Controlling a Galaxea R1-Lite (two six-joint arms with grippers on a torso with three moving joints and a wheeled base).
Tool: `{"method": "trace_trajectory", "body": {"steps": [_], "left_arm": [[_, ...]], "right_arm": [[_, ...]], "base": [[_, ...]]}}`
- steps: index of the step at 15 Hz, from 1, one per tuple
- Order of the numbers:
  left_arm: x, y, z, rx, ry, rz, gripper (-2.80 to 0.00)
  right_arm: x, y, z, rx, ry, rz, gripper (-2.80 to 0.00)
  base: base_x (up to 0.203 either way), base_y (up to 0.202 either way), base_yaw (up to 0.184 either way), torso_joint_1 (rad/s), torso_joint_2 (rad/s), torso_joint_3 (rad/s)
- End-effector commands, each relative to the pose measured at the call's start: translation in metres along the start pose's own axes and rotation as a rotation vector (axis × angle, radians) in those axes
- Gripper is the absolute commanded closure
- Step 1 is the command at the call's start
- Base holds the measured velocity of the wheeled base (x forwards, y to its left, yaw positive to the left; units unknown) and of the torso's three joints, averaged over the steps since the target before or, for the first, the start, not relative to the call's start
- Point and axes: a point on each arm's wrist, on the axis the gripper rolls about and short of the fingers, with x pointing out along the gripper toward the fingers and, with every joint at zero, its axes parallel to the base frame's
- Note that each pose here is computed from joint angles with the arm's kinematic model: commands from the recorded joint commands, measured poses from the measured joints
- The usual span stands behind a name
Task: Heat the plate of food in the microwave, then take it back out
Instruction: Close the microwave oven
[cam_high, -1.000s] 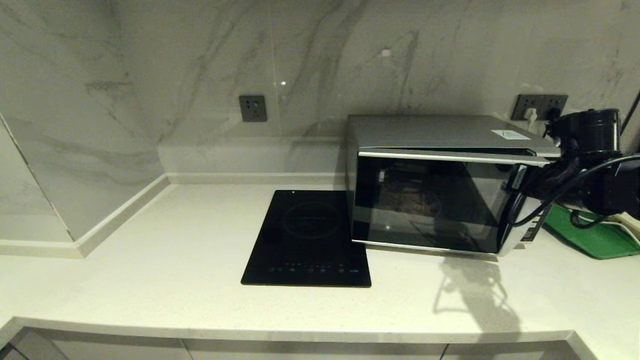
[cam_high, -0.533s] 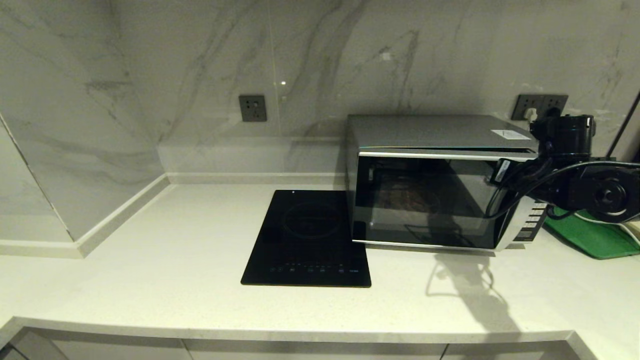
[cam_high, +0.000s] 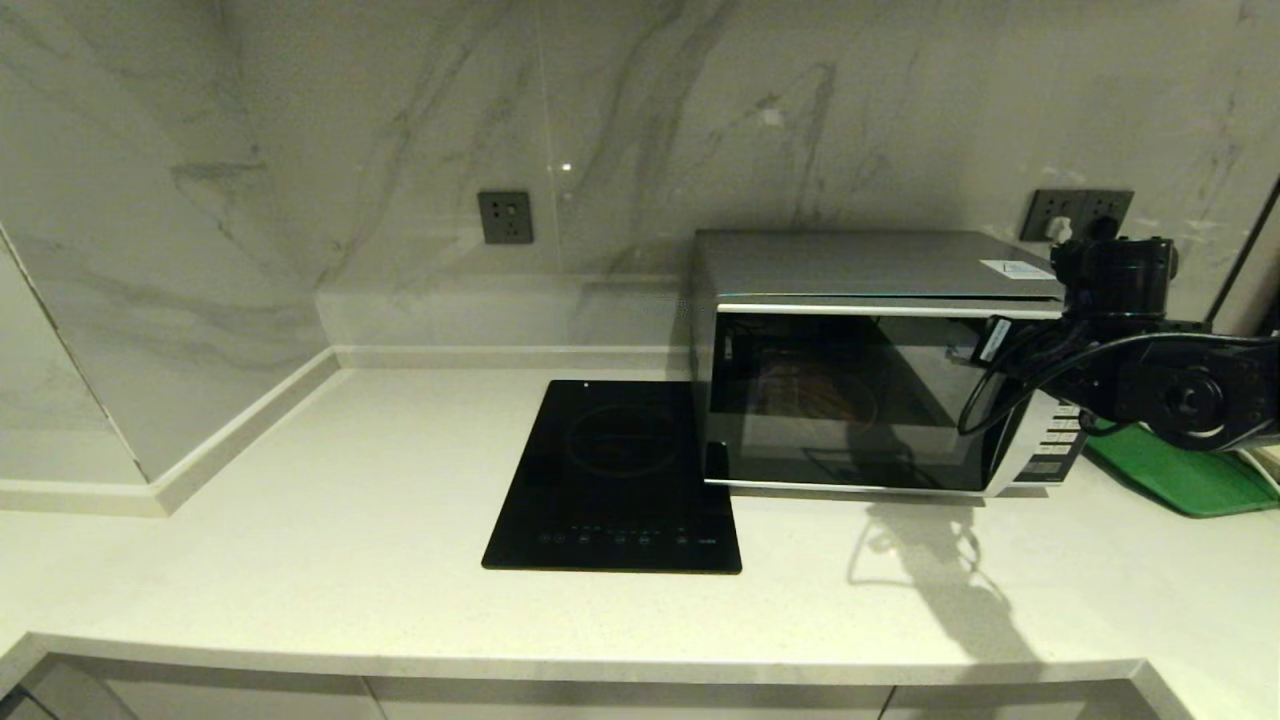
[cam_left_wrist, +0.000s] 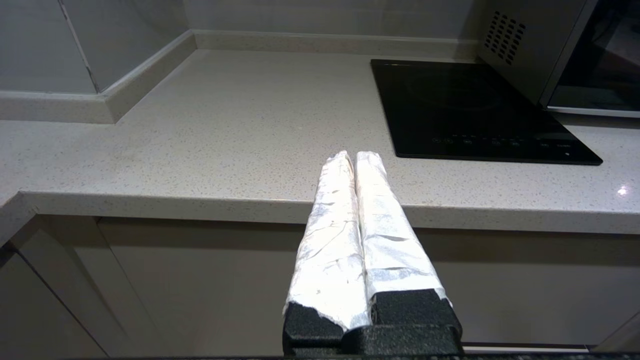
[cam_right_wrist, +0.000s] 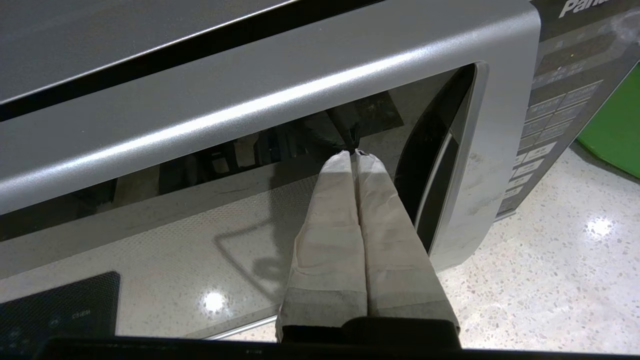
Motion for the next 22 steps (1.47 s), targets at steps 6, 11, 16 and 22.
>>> {"method": "trace_trajectory", "body": {"steps": [6,11,16,22], "left_arm": [[0.000,0.000,0.000,-0.001,-0.002,0.001,0.00],[0.000,0.000,0.000,-0.001,-0.001,0.001,0.00],[0.000,0.000,0.000,-0.001,-0.001,0.001,0.00],[0.000,0.000,0.000,-0.001,-0.001,0.001,0.00]], "right_arm": [[-0.002,0.004,0.013,0.010,-0.045,0.015,0.00],[0.003,0.007,0.018,0.008,-0.061,0.020,0.00],[-0.010,0.005,0.027,0.011,-0.072,0.027,0.00],[-0.094,-0.018,0.054,-0.003,-0.032,0.086,0.00]], "base": [[0.000,0.000,0.000,0.000,0.00,0.000],[0.000,0.000,0.000,0.000,0.00,0.000],[0.000,0.000,0.000,0.000,0.00,0.000],[0.000,0.000,0.000,0.000,0.00,0.000]]}}
